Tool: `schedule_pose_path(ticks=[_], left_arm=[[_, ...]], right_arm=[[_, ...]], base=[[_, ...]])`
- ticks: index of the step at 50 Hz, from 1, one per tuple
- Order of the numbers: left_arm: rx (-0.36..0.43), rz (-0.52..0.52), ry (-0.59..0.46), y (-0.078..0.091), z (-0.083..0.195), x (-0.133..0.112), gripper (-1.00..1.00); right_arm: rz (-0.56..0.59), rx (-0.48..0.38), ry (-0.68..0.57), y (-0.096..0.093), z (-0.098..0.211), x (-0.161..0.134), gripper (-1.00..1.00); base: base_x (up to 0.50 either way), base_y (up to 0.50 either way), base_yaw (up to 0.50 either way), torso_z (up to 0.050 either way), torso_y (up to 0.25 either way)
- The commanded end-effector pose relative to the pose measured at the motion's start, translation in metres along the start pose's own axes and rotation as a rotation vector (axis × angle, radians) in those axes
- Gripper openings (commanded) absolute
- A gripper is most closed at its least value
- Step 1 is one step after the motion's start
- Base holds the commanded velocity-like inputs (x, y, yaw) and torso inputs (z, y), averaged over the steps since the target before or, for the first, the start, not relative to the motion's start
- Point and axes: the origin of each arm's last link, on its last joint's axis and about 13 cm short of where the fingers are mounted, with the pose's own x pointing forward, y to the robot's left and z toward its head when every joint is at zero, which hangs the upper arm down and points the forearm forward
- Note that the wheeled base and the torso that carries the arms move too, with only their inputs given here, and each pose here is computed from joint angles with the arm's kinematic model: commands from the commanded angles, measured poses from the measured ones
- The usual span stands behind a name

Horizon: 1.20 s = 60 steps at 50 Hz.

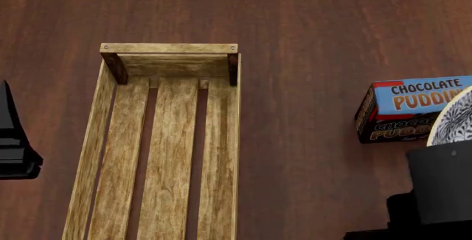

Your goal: Stack the left bowl on the right bowl and place them in the tray.

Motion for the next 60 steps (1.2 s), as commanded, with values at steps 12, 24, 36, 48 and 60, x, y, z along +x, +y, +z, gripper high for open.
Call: schedule_pose_path(ticks=[12,24,36,48,60], left_arm=[[-0.004,-0.03,-0.014,0.0,0.0,0.001,1.0],[-0.003,-0.015,-0.029,0.002,0.002,0.003,1.0],[0.003,-0.003,-0.025,0.004,-0.001,0.009,1.0],[0.01,-0.005,-0.02,0.004,-0.004,0.011,1.0],[0.027,-0.017,-0.021,0.001,-0.006,0.01,1.0]], right_arm=[[-0.139,0.042,0.034,-0.047,0.016,0.013,-1.0],[-0.226,0.046,0.07,-0.07,0.017,0.03,-1.0],[-0.278,0.032,0.111,-0.087,0.022,0.041,-1.0],[-0.326,-0.024,0.167,-0.104,0.02,0.048,-1.0],[-0.304,0.026,0.162,-0.114,0.011,0.06,-1.0]], base=[[0.0,0.0,0.0,0.0,0.0],[0.0,0.0,0.0,0.0,0.0],[0.0,0.0,0.0,0.0,0.0],[0.0,0.0,0.0,0.0,0.0],[0.0,0.0,0.0,0.0,0.0]])
